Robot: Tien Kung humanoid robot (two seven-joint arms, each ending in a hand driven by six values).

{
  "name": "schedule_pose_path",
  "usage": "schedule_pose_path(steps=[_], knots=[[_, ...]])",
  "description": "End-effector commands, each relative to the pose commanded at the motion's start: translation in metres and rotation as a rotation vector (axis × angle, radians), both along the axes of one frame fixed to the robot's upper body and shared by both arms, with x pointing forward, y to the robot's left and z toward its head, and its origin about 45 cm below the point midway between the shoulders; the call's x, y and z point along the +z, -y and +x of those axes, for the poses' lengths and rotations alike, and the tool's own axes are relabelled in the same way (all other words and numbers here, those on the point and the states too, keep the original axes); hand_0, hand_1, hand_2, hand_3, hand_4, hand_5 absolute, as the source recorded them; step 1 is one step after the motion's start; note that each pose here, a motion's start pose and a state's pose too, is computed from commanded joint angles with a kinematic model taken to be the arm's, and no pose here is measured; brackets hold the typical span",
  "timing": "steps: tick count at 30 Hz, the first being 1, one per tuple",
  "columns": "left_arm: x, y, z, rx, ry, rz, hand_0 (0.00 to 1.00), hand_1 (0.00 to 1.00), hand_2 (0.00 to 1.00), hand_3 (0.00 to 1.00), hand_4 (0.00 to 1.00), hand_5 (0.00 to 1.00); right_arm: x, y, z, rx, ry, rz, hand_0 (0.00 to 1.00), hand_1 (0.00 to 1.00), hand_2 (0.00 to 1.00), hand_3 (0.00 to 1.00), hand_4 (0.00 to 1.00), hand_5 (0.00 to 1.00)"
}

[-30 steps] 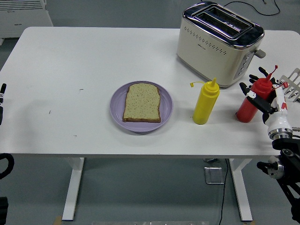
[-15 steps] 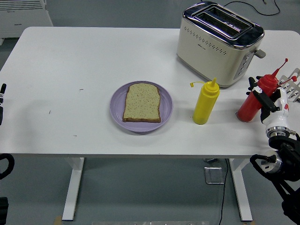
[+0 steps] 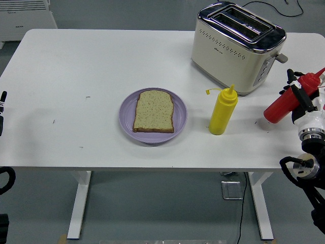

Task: Pick up the cup,pour liquid into bread,place the cup on the desk

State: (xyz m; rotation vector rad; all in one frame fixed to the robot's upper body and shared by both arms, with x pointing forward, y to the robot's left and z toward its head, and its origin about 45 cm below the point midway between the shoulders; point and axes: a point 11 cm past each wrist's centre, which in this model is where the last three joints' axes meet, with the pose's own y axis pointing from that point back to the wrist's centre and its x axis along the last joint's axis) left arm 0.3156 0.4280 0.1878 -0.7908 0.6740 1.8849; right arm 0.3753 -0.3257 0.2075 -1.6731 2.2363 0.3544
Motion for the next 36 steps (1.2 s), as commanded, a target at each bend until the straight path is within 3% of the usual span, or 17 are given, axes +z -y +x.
schedule_pose_path(steps=[3, 7, 12, 19, 22, 25, 30, 36], knots=[[0.0, 0.0, 0.0, 0.0, 0.0, 0.0, 0.781, 0.727, 0.721, 0.657, 0.522, 0.938, 0.016, 0.002, 0.003, 0.003, 0.034, -0.021, 0.002, 0.038, 0.189, 0.356, 0.801, 0.172], [0.0, 0.0, -0.0001, 0.0, -0.001, 0.0, 0.781, 0.727, 0.721, 0.657, 0.523, 0.938, 0.05, 0.001, 0.008, 0.027, 0.118, -0.097, 0.002, 0.037, 0.189, 0.362, 0.792, 0.168], [0.0, 0.0, -0.0002, 0.001, 0.0, 0.001, 0.781, 0.727, 0.721, 0.657, 0.523, 0.938, 0.111, -0.013, 0.017, 0.074, 0.262, -0.316, 0.002, 0.037, 0.189, 0.362, 0.792, 0.168], [0.001, -0.002, -0.0008, 0.007, 0.002, 0.0, 0.781, 0.727, 0.721, 0.658, 0.523, 0.938, 0.167, -0.05, 0.031, 0.097, 0.382, -0.596, 0.002, 0.04, 0.2, 0.368, 0.752, 0.182], [0.001, -0.003, -0.0011, 0.009, 0.002, 0.0, 0.781, 0.727, 0.721, 0.658, 0.523, 0.938, 0.18, -0.074, 0.036, 0.129, 0.406, -0.724, 0.002, 0.04, 0.2, 0.368, 0.752, 0.182], [0.001, -0.003, -0.0013, 0.011, 0.003, 0.0, 0.781, 0.727, 0.721, 0.658, 0.523, 0.938, 0.186, -0.101, 0.043, 0.176, 0.388, -0.848, 0.002, 0.04, 0.2, 0.368, 0.752, 0.182], [0.001, -0.004, -0.0015, 0.012, 0.002, -0.001, 0.78, 0.727, 0.721, 0.658, 0.522, 0.937, 0.184, -0.143, 0.056, 0.258, 0.339, -1.11, 0.002, 0.04, 0.199, 0.366, 0.742, 0.191], [0.001, -0.005, -0.0025, 0.017, 0.002, -0.001, 0.78, 0.727, 0.721, 0.658, 0.524, 0.938, 0.183, -0.174, 0.068, 0.296, 0.355, -1.449, 0.006, 0.045, 0.204, 0.37, 0.734, 0.194]])
